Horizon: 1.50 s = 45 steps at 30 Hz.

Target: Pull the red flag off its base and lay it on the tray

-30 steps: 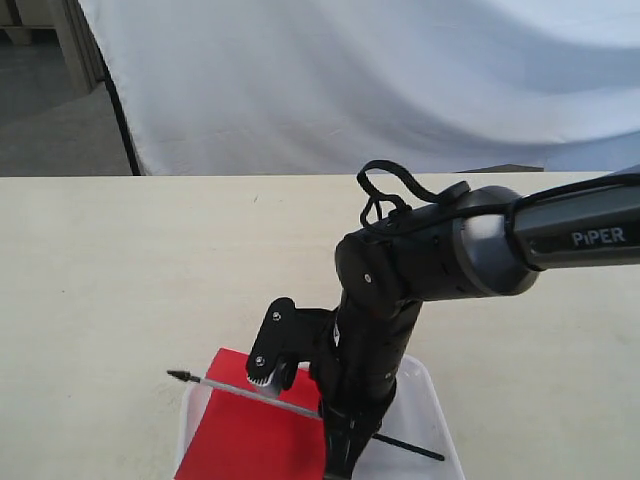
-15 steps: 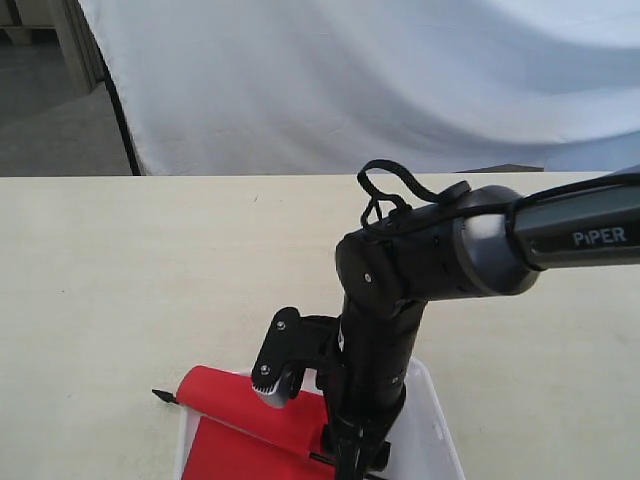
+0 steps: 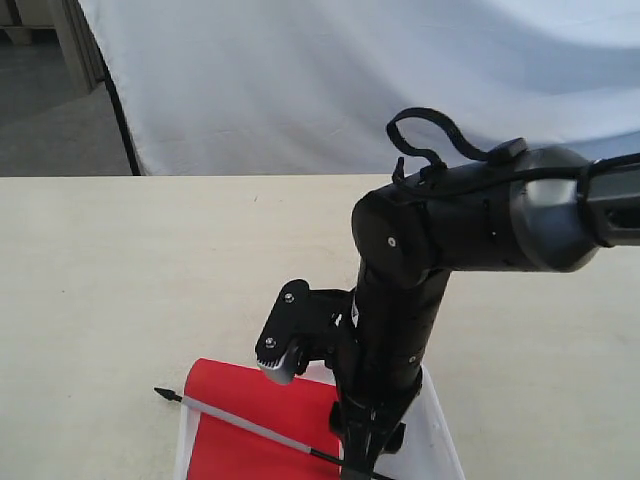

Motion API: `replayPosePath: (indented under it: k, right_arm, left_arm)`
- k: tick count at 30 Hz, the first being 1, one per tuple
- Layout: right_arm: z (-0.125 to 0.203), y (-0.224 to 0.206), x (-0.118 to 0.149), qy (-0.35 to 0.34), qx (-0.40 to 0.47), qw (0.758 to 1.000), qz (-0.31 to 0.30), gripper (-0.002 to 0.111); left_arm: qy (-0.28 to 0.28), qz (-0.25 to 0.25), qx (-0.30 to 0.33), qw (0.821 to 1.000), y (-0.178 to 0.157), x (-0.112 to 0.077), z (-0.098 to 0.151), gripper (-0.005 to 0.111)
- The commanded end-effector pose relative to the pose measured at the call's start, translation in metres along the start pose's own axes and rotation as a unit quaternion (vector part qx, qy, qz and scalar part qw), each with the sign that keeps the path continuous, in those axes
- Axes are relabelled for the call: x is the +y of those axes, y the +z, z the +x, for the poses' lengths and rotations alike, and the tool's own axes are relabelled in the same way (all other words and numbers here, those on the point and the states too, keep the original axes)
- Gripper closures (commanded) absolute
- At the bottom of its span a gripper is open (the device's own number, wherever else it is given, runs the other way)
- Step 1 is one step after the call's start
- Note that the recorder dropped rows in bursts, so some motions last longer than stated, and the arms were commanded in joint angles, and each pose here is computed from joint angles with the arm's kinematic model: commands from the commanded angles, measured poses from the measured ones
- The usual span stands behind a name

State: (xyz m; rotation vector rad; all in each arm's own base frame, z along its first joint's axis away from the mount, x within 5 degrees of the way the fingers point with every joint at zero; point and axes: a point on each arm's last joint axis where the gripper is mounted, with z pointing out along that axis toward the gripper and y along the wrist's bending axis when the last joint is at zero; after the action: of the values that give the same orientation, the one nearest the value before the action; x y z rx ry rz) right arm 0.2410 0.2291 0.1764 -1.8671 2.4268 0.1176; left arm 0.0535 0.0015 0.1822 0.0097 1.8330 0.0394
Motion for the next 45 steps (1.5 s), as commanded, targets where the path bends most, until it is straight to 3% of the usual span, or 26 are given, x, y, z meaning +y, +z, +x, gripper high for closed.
replayPosePath:
  k: [1, 4, 14, 19, 27, 37, 40, 45]
  right_arm:
    - [0.001, -0.014, 0.001, 0.019, -0.009, 1.0, 0.008, 0.081]
    - [0.003, -0.018, -0.001, 0.039, -0.014, 0.999, 0.013, 0.109]
    - [0.034, -0.023, -0.049, 0.244, -0.051, 0.969, 0.003, 0.109]
    - [0.063, -0.029, -0.083, 0.359, -0.099, 0.928, -0.021, 0.109]
    - [0.137, -0.039, -0.133, 0.5, -0.128, 0.857, -0.001, 0.109]
    - [0.225, -0.048, -0.154, 0.637, -0.108, 0.763, 0.011, 0.109]
    - [0.233, -0.049, -0.154, 0.645, -0.1, 0.757, 0.009, 0.109]
    - [0.231, -0.061, -0.149, 0.617, -0.096, 0.78, 0.037, 0.109]
  left_arm:
    - [-0.002, 0.001, -0.003, 1.0, 0.0, 0.0, 0.0, 0.107]
    - [-0.002, 0.001, -0.003, 1.0, 0.0, 0.0, 0.0, 0.107]
    - [-0.002, 0.001, -0.003, 1.0, 0.0, 0.0, 0.0, 0.107]
    - [-0.002, 0.001, -0.003, 1.0, 0.0, 0.0, 0.0, 0.107]
    - [-0.002, 0.001, -0.003, 1.0, 0.0, 0.0, 0.0, 0.107]
    - [-0.002, 0.001, -0.003, 1.0, 0.0, 0.0, 0.0, 0.107]
    - [-0.002, 0.001, -0.003, 1.0, 0.0, 0.0, 0.0, 0.107]
    - [-0.002, 0.001, -0.003, 1.0, 0.0, 0.0, 0.0, 0.107]
